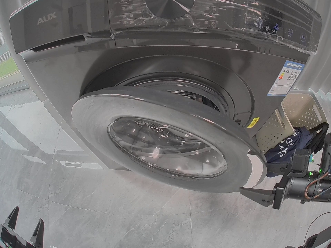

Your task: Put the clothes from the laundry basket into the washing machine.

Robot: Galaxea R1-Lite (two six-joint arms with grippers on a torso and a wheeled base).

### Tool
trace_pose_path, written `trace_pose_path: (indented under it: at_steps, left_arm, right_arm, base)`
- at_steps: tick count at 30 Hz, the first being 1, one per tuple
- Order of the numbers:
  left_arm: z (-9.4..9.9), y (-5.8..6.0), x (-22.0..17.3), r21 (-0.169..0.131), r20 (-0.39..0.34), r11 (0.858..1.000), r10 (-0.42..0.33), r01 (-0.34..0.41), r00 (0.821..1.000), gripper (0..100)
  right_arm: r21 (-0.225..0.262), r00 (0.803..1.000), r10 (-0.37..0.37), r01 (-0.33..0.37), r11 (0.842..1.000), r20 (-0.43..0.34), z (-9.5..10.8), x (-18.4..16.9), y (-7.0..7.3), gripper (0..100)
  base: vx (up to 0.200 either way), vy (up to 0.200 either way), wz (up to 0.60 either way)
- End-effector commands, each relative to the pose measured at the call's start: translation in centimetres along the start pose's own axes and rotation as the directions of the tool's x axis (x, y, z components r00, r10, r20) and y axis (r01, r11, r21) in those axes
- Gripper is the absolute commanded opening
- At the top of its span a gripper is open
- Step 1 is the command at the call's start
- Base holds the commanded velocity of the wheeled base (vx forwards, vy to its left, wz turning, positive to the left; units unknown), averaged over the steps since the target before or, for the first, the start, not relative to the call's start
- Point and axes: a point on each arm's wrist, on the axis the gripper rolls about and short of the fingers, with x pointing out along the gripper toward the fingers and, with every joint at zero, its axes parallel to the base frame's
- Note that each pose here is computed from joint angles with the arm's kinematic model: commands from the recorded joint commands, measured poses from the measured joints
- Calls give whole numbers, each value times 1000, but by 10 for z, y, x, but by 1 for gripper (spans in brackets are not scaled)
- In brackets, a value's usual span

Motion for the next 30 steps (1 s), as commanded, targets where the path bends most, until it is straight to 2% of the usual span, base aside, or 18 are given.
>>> trace_pose_path:
  at_steps: [1, 7, 14, 17, 25, 30]
  left_arm:
    - [-5, 0, 0, 2, -4, 1000, 0, 0, 1000, 100]
    - [-5, 0, 0, 0, -6, 1000, -1, 1, 1000, 100]
    - [-5, 0, 0, 3, -5, 1000, -1, 1, 1000, 100]
    - [-5, 0, 0, 2, -5, 1000, -1, 1, 1000, 100]
    - [-5, 0, 0, 2, -6, 1000, -1, 1, 1000, 100]
    - [-5, 0, 0, 2, -5, 1000, -1, 1, 1000, 100]
  right_arm:
    - [1, 1000, -6, 6, 1000, 12, 4, 1, -1, 100]
    - [1, 1000, 12, -12, 1000, -17, 7, 23, 0, 100]
    - [-6, 996, 63, -63, 998, -69, -12, 21, 9, 100]
    - [-8, 995, 72, -72, 997, -65, -17, 13, 11, 100]
    - [-7, 998, 56, -56, 998, -31, -4, 19, 8, 100]
    - [-7, 996, 65, -66, 998, -55, 0, 40, 10, 100]
  base:
    - [0, 0, 0]
    - [-200, 0, 0]
    - [0, 0, 0]
    - [0, 0, 0]
    - [0, 0, 0]
    - [-200, 0, 0]
